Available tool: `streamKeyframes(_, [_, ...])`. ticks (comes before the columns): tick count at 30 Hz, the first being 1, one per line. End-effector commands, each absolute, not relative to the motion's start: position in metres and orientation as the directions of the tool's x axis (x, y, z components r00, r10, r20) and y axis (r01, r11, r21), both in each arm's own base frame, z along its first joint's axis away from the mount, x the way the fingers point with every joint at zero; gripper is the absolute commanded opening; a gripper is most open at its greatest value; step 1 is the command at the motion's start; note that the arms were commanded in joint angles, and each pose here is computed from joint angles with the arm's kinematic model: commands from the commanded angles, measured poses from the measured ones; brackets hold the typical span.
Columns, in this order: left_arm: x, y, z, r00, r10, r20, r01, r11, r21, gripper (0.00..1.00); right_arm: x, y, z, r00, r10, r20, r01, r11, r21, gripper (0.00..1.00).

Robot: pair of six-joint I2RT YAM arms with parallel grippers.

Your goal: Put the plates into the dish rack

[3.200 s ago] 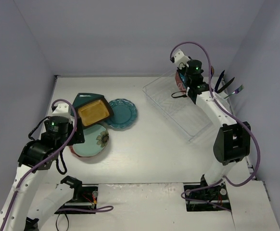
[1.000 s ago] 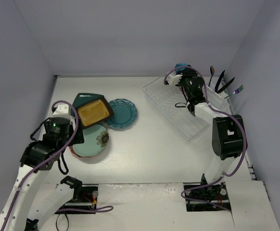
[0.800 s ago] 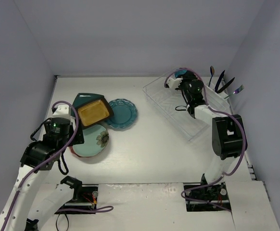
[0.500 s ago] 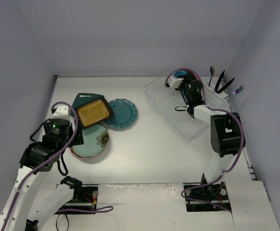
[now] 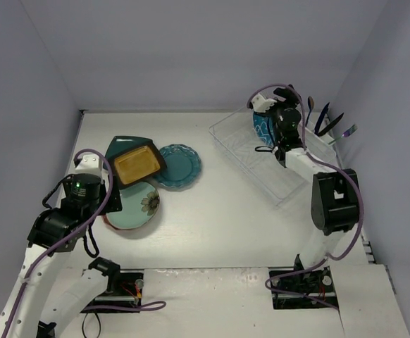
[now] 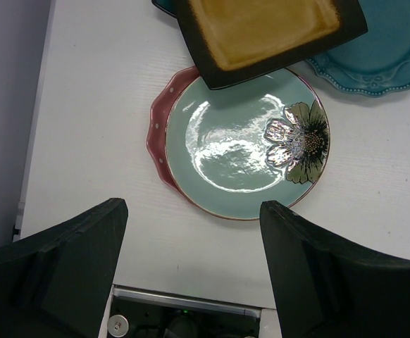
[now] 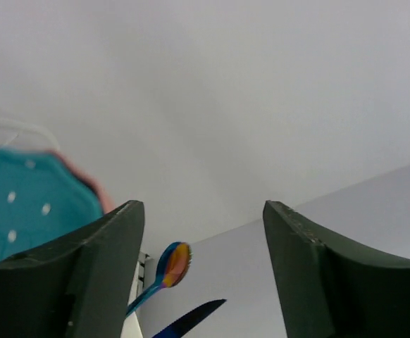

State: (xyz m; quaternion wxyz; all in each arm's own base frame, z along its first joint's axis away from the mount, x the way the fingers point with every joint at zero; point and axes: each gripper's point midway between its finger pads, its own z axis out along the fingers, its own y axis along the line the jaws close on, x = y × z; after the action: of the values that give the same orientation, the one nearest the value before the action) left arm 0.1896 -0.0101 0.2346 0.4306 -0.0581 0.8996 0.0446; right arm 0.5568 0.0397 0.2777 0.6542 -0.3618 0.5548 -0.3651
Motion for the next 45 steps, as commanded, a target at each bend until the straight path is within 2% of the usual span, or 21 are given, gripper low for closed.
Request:
streamKeyframes(1, [0.201,-0.017,0.25,-0.576,-0.085,-0.813,-0.136,0.991,-0.007,0.76,0.513,0.045,0.427,0.271,-0.777,-0.569,0.336,0.63,-0.701,0.7])
streamKeyframes(2, [0.202,-0.017,0.25,-0.575,-0.085,-0.814,-0.133,0.991,-0.009,0.76,0.504,0.046,0.436,0.259,-0.748,-0.611,0.313,0.664,-0.679,0.74])
streamKeyframes(4, [0.202,-0.018,0.252,-0.57,-0.081,-0.818,-0.127,0.992,-0.01,0.76,0.493,0.065,0.448,0.291,-0.61,-0.737,0.23,0.792,-0.566,0.76])
streamKeyframes(5, [0.203,-0.018,0.252,-0.569,-0.08,-0.818,-0.125,0.992,-0.01,0.76,0.485,0.064,0.457,0.253,-0.555,-0.792,0.214,0.831,-0.514,0.76])
streamKeyframes(6, [0.202,-0.018,0.252,-0.568,-0.081,-0.819,-0.124,0.992,-0.012,0.76,0.48,0.081,0.456,0.259,-0.414,-0.873,0.151,0.91,-0.387,0.76])
streamKeyframes(8, [0.202,-0.02,0.251,-0.568,-0.08,-0.819,-0.117,0.993,-0.016,0.76,0.468,0.094,0.449,0.186,-0.289,-0.939,0.084,0.957,-0.277,0.75])
streamKeyframes(9, [0.202,-0.02,0.252,-0.567,-0.082,-0.819,-0.116,0.993,-0.019,0.76,0.463,0.108,0.44,0.153,-0.13,-0.98,0.044,0.991,-0.124,0.75])
streamKeyframes(11, [0.201,-0.021,0.249,-0.577,-0.078,-0.813,-0.107,0.994,-0.02,0.76,0.451,0.127,0.41,0.022,-0.006,-1.0,-0.017,1.0,-0.006,0.74])
streamKeyframes(12, [0.2,-0.021,0.248,-0.58,-0.078,-0.811,-0.108,0.994,-0.018,0.76,0.447,0.14,0.397,-0.035,0.153,-0.988,-0.037,0.987,0.155,0.73])
streamKeyframes(15, [0.199,-0.022,0.243,-0.597,-0.073,-0.799,-0.102,0.995,-0.015,0.76,0.426,0.18,0.339,-0.248,0.306,-0.919,-0.118,0.932,0.343,0.72])
streamKeyframes(16, [0.198,-0.022,0.241,-0.606,-0.07,-0.792,-0.099,0.995,-0.012,0.76,0.416,0.197,0.334,-0.286,0.41,-0.866,-0.132,0.879,0.459,0.72])
streamKeyframes(19, [0.195,-0.023,0.238,-0.619,-0.07,-0.782,-0.098,0.995,-0.012,0.76,0.391,0.242,0.29,-0.417,0.468,-0.779,-0.171,0.802,0.573,0.72])
streamKeyframes(25, [0.189,-0.022,0.231,-0.645,-0.074,-0.761,-0.102,0.995,-0.01,0.76,0.362,0.312,0.223,-0.592,0.438,-0.676,-0.192,0.739,0.646,0.72])
streamKeyframes(33, [0.18,-0.024,0.222,-0.672,-0.104,-0.733,-0.113,0.993,-0.037,0.76,0.352,0.35,0.147,-0.711,0.521,-0.473,-0.026,0.652,0.758,0.72])
streamKeyframes(36, [0.177,-0.027,0.222,-0.672,-0.116,-0.732,-0.107,0.993,-0.059,0.76,0.352,0.356,0.131,-0.726,0.546,-0.418,0.016,0.621,0.783,0.72])
streamKeyframes(45, [0.172,-0.026,0.226,-0.666,-0.125,-0.735,-0.108,0.992,-0.071,0.76,0.362,0.365,0.077,-0.728,0.588,-0.353,0.069,0.575,0.815,0.7])
